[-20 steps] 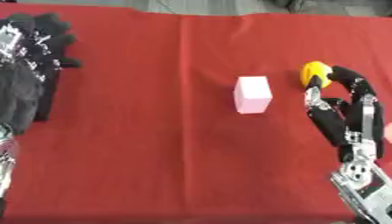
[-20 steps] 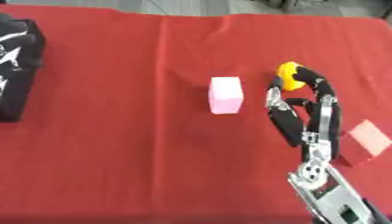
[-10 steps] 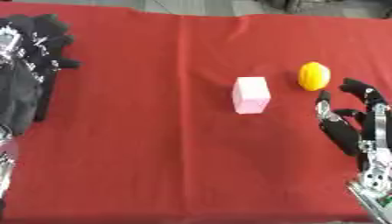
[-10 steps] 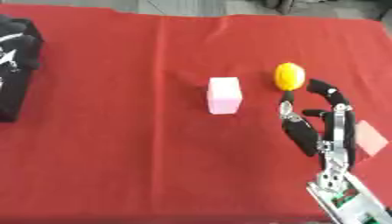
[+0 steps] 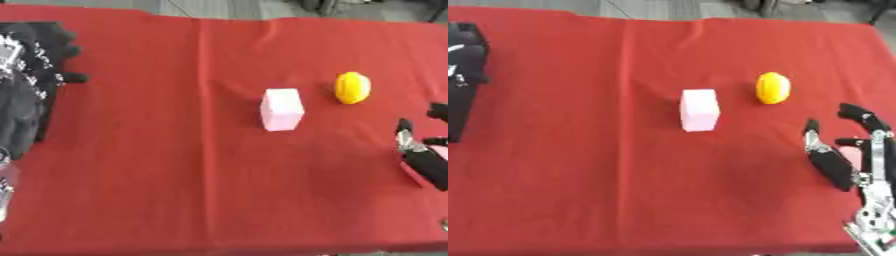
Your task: Pick up the objects with one hand, pass them to the other hand, and then place them into the box on the other side of the table.
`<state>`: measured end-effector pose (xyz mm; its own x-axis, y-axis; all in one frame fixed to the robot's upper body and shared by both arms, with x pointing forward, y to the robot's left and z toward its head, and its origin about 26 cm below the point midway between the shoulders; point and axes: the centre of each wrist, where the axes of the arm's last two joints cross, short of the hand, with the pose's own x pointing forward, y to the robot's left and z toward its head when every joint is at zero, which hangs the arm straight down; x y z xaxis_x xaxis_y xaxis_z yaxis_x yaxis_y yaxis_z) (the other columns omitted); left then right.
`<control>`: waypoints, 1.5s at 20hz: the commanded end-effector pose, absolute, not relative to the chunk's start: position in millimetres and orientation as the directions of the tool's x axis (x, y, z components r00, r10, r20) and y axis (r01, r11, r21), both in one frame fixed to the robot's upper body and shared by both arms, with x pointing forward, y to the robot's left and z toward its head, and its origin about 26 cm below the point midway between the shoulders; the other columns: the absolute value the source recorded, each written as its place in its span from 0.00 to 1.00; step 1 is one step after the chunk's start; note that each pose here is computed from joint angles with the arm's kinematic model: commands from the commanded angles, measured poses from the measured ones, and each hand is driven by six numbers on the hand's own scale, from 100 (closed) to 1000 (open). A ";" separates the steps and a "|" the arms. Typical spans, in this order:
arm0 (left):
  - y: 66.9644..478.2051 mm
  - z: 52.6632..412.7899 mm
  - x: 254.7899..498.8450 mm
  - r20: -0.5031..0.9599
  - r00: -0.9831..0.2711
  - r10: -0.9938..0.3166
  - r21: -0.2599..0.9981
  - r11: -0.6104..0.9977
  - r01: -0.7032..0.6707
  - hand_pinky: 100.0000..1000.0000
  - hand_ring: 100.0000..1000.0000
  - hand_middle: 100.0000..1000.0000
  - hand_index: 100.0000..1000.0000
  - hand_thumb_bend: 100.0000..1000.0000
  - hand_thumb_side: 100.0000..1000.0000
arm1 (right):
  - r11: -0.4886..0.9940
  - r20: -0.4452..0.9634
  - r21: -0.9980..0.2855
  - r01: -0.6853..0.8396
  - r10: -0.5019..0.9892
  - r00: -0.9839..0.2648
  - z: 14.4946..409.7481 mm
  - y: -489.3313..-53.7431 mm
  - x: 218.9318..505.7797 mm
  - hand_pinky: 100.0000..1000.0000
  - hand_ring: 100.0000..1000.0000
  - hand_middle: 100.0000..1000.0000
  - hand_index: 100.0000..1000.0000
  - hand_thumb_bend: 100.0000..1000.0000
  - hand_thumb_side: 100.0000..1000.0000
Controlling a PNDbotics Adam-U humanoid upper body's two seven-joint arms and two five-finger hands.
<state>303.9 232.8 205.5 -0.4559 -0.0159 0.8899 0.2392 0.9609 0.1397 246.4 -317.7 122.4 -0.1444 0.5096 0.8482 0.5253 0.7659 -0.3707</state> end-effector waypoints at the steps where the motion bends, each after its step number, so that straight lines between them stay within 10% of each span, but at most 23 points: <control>1: 236.7 212.5 301.0 0.876 -0.480 -0.044 0.170 0.960 0.222 0.63 0.82 0.74 0.81 0.00 0.77 | 0.761 0.826 -0.356 0.542 0.527 -0.197 142.4 -331.0 249.0 0.55 0.89 0.68 0.76 0.17 0.16; 7: 237.4 211.1 300.6 0.878 -0.475 -0.052 0.174 0.960 0.218 0.63 0.82 0.74 0.81 0.00 0.77 | 0.760 0.805 -0.290 0.582 0.522 -0.281 166.7 -345.2 255.1 0.55 0.89 0.68 0.76 0.18 0.15; 30: 246.4 207.8 298.9 0.868 -0.488 -0.095 0.210 0.960 0.186 0.63 0.82 0.74 0.81 0.00 0.75 | 0.691 0.752 -0.627 0.360 0.657 0.050 169.5 -381.2 235.0 0.65 0.92 0.75 0.82 0.27 0.19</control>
<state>301.3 242.5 199.1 -0.4549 -0.0748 0.8874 0.1988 0.9628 0.1831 233.6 -379.8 157.3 0.0643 0.6237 0.7790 0.3729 0.7091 -0.5984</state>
